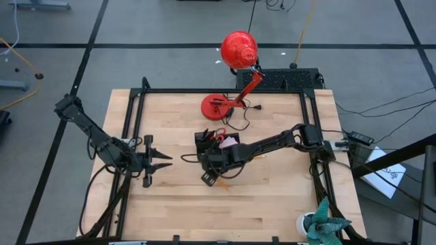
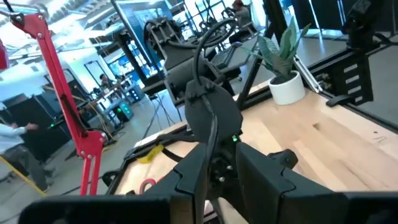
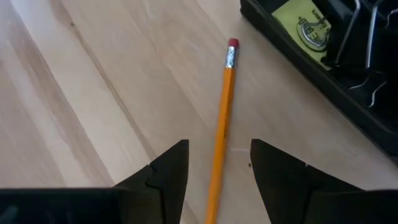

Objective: Pick and place office supplies into organizer
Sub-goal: Put the bottom yellow pencil into the desk organizer

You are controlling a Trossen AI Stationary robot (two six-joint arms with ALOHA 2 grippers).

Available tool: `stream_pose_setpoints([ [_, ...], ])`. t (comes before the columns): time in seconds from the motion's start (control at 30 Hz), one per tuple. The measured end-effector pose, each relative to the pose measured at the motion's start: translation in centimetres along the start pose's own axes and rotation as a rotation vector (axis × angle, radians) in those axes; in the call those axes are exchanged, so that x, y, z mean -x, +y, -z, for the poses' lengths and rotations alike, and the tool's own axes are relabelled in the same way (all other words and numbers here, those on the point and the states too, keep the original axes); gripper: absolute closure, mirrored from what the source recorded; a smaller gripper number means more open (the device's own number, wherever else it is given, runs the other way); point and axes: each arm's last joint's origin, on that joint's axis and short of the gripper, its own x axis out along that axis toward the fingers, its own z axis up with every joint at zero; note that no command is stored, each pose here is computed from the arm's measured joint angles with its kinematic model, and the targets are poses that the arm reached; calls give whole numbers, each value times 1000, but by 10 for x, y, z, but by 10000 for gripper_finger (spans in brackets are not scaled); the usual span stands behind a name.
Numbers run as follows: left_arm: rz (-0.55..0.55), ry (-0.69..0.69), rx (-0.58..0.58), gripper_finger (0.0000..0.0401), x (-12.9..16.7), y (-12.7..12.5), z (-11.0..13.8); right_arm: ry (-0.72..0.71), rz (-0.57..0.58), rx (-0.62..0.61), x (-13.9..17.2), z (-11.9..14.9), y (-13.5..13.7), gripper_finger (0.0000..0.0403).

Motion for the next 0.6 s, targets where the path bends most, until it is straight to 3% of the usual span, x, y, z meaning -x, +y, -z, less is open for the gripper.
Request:
stream_pose_setpoints([
  [0.4,-6,-2,-51,308,0,1,0,1,-56,13,5,5,14,238],
  [0.6,-8,-7,-51,308,0,1,-1,34,-11,32,4,9,10,238],
])
